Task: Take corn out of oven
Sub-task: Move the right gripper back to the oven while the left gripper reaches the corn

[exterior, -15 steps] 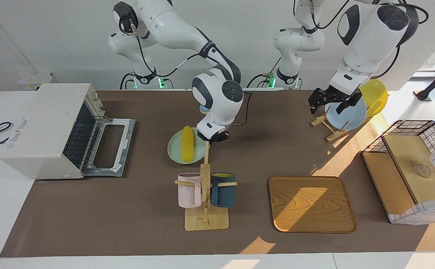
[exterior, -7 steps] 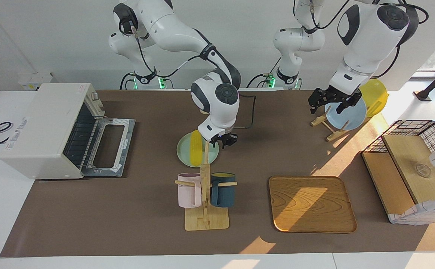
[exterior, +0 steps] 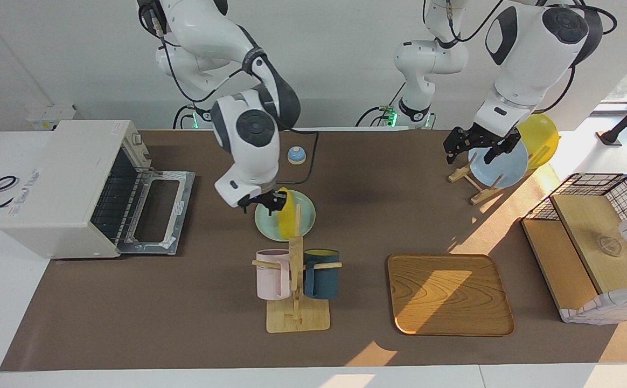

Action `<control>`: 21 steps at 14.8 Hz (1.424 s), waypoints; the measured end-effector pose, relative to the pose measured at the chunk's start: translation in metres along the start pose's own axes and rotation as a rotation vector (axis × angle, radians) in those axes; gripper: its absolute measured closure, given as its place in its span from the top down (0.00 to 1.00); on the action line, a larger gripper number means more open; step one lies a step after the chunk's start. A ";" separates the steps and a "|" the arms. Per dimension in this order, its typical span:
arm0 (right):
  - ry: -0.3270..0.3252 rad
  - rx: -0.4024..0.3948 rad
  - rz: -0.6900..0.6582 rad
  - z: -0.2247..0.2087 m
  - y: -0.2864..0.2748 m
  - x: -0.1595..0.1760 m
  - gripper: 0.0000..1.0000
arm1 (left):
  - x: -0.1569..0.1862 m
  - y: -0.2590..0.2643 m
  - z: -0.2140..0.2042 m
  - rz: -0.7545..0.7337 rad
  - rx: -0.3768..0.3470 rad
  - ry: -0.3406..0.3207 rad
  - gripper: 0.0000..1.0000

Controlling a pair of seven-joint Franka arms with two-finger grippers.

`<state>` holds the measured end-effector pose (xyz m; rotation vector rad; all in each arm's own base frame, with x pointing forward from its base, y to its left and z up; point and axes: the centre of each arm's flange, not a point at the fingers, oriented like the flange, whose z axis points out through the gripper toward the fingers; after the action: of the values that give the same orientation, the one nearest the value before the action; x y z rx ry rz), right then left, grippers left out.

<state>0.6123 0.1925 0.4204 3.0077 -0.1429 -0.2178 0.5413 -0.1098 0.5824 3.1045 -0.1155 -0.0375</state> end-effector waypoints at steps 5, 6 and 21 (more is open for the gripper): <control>-0.033 -0.002 -0.002 0.076 0.052 -0.005 0.15 | -0.004 0.006 -0.007 0.011 -0.001 0.013 1.00; -0.033 -0.007 -0.021 0.094 0.057 -0.009 0.03 | -0.004 0.010 -0.007 0.018 0.000 0.013 1.00; -0.018 -0.196 -0.206 0.156 0.122 -0.018 0.01 | -0.070 0.325 0.142 0.019 -0.096 0.045 1.00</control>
<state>0.5607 0.0555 0.2855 2.8232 0.1769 -0.2620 0.4438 -0.4329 0.4534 3.0055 -0.1375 0.0268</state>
